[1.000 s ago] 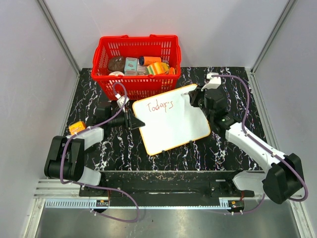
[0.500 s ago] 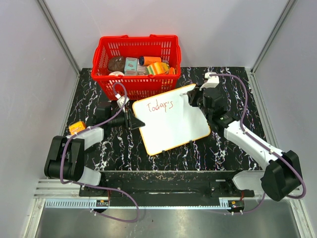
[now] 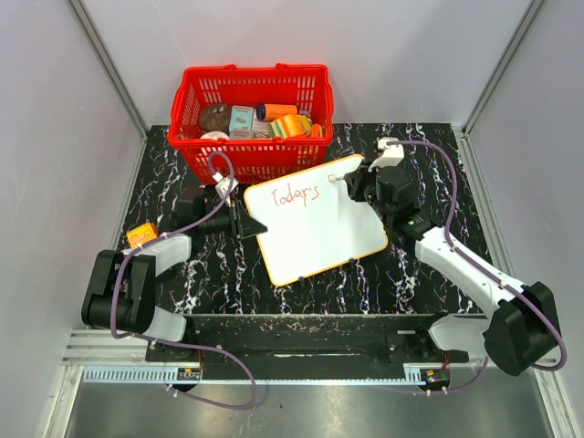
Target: Write a sentence on the whiteboard
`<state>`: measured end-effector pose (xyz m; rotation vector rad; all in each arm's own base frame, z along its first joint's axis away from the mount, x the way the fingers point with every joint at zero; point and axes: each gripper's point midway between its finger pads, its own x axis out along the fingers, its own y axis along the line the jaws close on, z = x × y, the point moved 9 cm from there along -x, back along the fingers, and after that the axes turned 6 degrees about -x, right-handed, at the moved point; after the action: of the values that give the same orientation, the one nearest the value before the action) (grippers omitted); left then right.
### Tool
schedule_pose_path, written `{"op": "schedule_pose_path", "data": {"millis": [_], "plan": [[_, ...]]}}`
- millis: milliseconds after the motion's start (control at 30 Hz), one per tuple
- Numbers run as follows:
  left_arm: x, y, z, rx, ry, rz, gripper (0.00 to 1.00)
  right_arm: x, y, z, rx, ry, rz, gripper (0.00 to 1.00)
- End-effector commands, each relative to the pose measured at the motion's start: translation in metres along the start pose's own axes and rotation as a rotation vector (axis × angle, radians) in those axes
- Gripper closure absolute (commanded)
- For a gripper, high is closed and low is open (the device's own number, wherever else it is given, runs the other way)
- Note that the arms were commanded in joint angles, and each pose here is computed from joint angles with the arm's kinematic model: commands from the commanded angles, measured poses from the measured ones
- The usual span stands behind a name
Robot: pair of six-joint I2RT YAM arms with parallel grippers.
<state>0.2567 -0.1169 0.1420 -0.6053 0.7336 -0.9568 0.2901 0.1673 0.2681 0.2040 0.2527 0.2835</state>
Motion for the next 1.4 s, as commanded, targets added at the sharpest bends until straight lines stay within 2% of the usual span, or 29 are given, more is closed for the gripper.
{"op": "schedule_pose_path", "data": {"millis": [0,367,767,1000,1367], "plan": [[0.004,0.007,-0.007,0.105,0.008,0.052,1.00,-0.010,-0.005,-0.009,-0.010,0.037,0.007,1.00],[0.004,0.007,-0.007,0.105,0.007,0.054,1.00,-0.027,-0.009,-0.025,0.004,0.076,0.028,1.00],[0.004,0.006,-0.008,0.107,0.008,0.053,1.00,-0.024,0.009,0.013,0.040,-0.034,0.126,1.00],[0.004,0.006,-0.008,0.109,0.009,0.052,1.00,-0.014,0.010,0.019,0.039,-0.058,0.095,1.00],[0.004,0.006,-0.007,0.109,0.008,0.055,1.00,-0.004,0.001,0.008,0.009,-0.017,0.015,1.00]]}}
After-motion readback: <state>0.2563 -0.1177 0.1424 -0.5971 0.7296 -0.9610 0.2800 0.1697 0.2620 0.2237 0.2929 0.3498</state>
